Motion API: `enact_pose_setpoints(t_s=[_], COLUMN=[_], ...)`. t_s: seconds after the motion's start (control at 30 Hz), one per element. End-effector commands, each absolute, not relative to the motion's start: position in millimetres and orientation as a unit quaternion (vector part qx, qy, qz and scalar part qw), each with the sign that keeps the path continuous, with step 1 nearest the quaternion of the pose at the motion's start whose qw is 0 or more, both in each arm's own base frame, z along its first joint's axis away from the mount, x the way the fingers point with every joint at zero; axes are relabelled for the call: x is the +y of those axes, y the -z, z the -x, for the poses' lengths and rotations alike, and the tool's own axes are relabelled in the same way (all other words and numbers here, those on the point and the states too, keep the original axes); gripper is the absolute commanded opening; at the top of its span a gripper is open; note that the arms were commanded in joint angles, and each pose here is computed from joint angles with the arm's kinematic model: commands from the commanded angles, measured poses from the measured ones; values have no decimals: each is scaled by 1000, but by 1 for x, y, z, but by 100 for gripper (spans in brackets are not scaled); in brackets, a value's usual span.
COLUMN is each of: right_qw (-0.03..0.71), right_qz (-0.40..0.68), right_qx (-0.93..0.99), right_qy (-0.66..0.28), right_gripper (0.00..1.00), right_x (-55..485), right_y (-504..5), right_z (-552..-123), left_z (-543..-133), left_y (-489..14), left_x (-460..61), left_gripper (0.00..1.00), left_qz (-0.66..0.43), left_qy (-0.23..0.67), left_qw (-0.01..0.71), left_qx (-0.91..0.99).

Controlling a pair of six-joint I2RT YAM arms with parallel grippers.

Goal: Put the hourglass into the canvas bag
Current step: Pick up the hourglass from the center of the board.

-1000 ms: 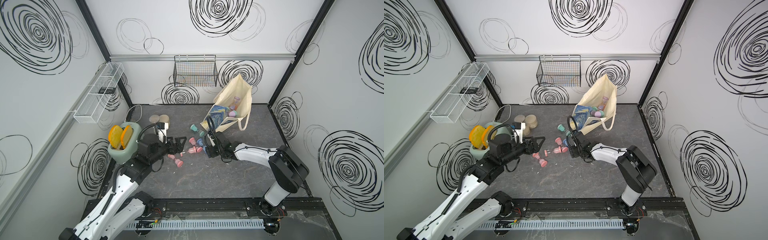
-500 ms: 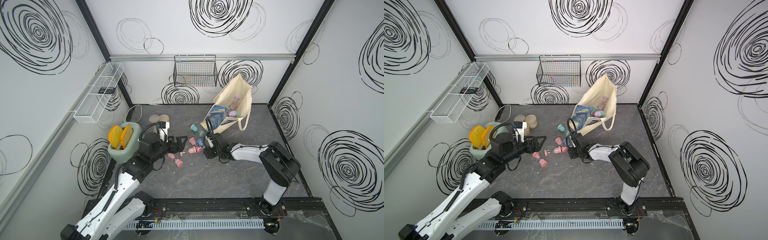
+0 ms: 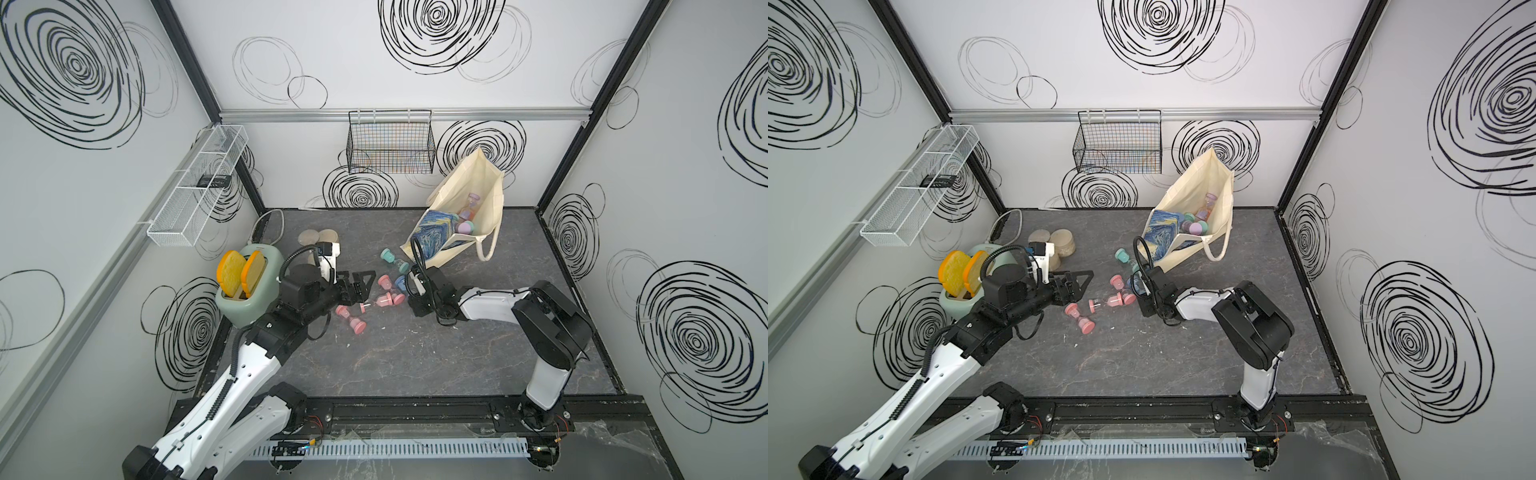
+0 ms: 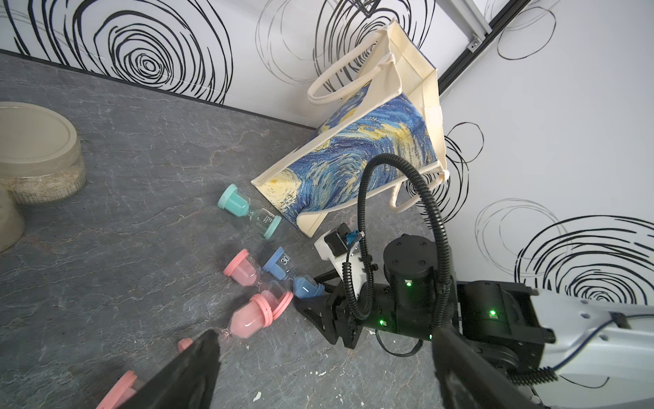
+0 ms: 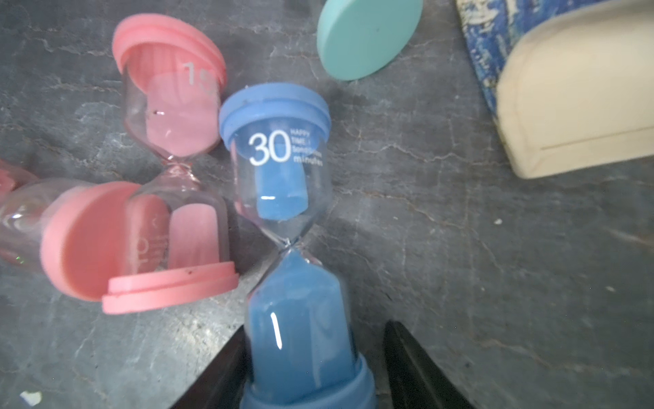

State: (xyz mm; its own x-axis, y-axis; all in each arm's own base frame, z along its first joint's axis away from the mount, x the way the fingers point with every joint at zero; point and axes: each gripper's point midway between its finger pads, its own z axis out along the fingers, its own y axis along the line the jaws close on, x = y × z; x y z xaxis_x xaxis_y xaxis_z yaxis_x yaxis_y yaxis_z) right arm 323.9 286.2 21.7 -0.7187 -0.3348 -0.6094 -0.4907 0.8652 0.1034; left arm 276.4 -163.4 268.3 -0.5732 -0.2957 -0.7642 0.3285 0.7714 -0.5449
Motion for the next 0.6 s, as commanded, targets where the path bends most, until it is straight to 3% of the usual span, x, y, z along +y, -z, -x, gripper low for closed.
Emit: enact_pose_setpoints(t_s=[0.0,0.57], right_qw=[294,333], right_qz=[226,210], right_qx=[920,905], right_qy=[-129,-161], right_gripper=[57,44], right_x=[287,284], right_y=[-17,-64], right_z=[-320,-327], left_z=[-281,-282], left_y=[-279,-288], left_x=[-166,-166], left_gripper=[96,96], left_qz=[-7,-7], left_qy=[351,353], left_qw=[476,483], left_qx=[807,801])
